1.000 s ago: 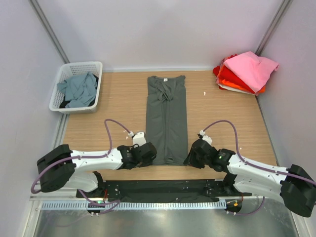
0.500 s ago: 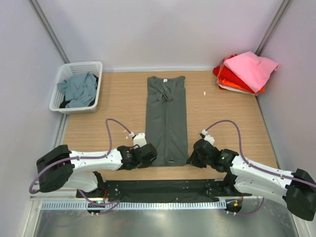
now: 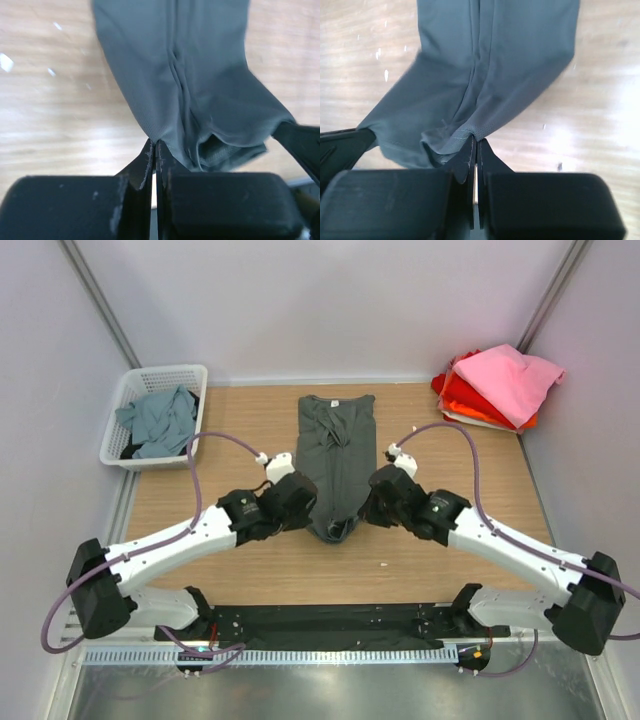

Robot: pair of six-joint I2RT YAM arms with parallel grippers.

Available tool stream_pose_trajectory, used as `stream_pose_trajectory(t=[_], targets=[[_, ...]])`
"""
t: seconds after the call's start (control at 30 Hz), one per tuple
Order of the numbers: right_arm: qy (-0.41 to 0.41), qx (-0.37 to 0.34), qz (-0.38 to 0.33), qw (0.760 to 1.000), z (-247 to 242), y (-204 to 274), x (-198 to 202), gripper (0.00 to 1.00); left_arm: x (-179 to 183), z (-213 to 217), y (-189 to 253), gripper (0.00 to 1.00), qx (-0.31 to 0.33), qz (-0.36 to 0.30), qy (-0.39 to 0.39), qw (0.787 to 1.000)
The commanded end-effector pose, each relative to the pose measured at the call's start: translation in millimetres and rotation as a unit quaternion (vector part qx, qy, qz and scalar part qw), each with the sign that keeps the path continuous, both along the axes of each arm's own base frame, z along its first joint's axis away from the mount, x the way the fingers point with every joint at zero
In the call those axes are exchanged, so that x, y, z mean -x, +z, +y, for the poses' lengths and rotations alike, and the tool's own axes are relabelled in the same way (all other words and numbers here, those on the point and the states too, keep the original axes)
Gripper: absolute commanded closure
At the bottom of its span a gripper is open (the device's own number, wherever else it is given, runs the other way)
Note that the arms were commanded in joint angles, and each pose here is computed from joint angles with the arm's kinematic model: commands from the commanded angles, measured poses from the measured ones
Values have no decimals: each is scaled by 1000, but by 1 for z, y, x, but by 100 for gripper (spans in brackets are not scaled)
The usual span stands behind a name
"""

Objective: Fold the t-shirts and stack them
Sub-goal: Fold the tshirt

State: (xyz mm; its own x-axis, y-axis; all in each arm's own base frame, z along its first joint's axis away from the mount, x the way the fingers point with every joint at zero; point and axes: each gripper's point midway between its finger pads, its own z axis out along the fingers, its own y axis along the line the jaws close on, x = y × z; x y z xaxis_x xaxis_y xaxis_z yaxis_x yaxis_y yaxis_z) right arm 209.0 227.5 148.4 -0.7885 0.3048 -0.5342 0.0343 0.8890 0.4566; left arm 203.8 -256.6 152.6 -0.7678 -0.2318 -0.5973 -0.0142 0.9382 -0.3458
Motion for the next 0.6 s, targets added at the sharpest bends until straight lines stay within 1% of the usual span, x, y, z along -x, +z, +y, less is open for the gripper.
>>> stream_pose_trajectory(t=[0.0, 0.03, 0.1, 0.13, 0.2, 0.23, 0.27, 0.3, 0.33, 0.37, 0.4, 0.47, 0.53, 0.57], targets=[[-14, 54, -31, 998, -13, 13, -35, 99, -22, 19, -3, 100, -52, 6, -9, 999], [-8, 67, -30, 997, -12, 8, -43, 99, -35, 21, -3, 100, -52, 11, 2, 999], [-18, 61, -27, 998, -17, 13, -62, 99, -54, 22, 4, 100, -47, 9, 1, 999], [-16, 67, -25, 997, -18, 9, -70, 99, -62, 21, -2, 100, -56, 16, -1, 998], [-25, 63, -30, 997, -24, 16, -87, 99, -80, 22, 4, 100, -57, 13, -3, 998], [-27, 70, -25, 997, -26, 11, -93, 99, -85, 19, -4, 100, -63, 23, -7, 998], [-27, 68, -31, 997, -28, 17, -101, 99, -91, 18, -5, 100, -64, 26, -10, 998], [-28, 71, -29, 997, -28, 16, -106, 99, -103, 17, 2, 100, -63, 19, -11, 998], [-28, 71, -30, 997, -28, 16, -111, 99, -108, 16, 2, 100, -63, 22, -13, 998], [-22, 75, -28, 997, -26, 15, -117, 99, -114, 15, -8, 100, -72, 32, -14, 997], [-24, 76, -29, 996, -27, 15, -121, 99, -125, 15, 0, 100, -68, 25, -12, 997], [-23, 80, -28, 996, -26, 13, -132, 99, -142, 13, -2, 100, -68, 29, -9, 997], [-30, 78, -30, 996, -29, 16, -144, 99, -152, 10, -5, 100, -66, 35, -13, 997], [-25, 81, -24, 996, -27, 10, -147, 99, -165, 10, -7, 100, -66, 37, -9, 997]])
